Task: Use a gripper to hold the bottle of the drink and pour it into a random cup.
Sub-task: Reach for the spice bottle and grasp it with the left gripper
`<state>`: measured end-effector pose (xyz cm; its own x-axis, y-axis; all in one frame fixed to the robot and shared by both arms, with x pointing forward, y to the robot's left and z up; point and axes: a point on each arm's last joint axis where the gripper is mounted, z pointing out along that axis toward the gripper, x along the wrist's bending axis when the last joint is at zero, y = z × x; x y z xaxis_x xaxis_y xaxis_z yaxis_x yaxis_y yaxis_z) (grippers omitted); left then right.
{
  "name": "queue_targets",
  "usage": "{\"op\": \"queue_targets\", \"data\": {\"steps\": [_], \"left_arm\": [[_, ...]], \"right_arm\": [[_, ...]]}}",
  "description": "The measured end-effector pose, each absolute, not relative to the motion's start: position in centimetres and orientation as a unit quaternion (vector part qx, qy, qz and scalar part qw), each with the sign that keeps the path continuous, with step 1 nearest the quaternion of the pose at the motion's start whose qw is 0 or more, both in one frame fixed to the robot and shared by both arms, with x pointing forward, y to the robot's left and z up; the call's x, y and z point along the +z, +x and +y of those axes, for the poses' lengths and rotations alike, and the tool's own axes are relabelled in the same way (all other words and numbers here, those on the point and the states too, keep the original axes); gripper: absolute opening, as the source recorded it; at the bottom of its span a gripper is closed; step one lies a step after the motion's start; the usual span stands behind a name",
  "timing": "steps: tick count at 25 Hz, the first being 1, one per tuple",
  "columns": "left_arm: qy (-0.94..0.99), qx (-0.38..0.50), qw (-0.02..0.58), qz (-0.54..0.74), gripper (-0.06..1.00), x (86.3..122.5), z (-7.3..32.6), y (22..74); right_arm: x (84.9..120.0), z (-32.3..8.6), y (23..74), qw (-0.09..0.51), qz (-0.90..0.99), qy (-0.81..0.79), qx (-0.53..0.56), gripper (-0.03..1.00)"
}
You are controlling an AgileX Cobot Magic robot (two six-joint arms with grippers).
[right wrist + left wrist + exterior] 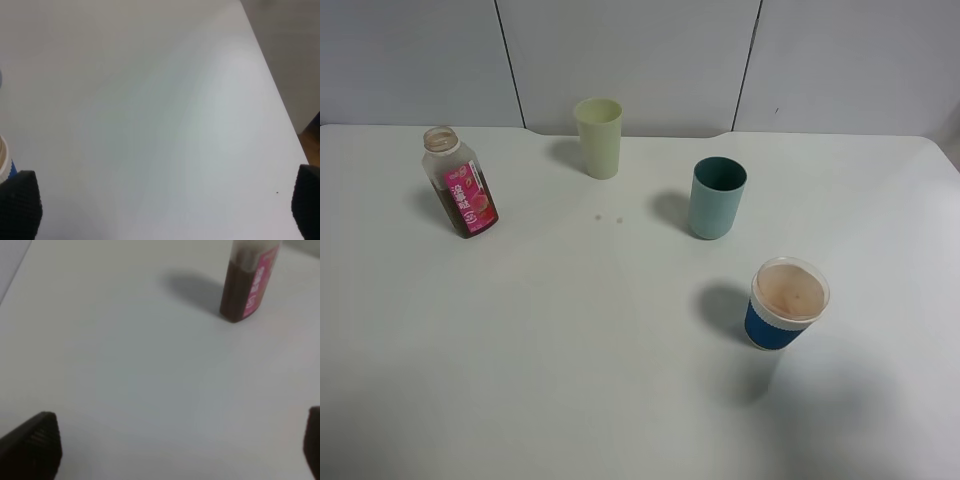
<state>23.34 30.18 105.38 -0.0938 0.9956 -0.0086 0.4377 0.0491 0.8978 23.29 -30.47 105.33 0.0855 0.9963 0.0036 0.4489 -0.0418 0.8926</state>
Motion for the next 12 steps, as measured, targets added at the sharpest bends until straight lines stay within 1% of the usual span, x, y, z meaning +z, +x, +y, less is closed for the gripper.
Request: {"op": "queue_targets", "data": {"steps": [12], "left_arm": [[0.551, 0.378, 0.370, 0.645, 0.94, 105.38, 30.18, 23.34]], "right_arm": [[105.33, -30.47, 23.29, 0.385, 0.575, 0.628, 0.355, 1.00]]}}
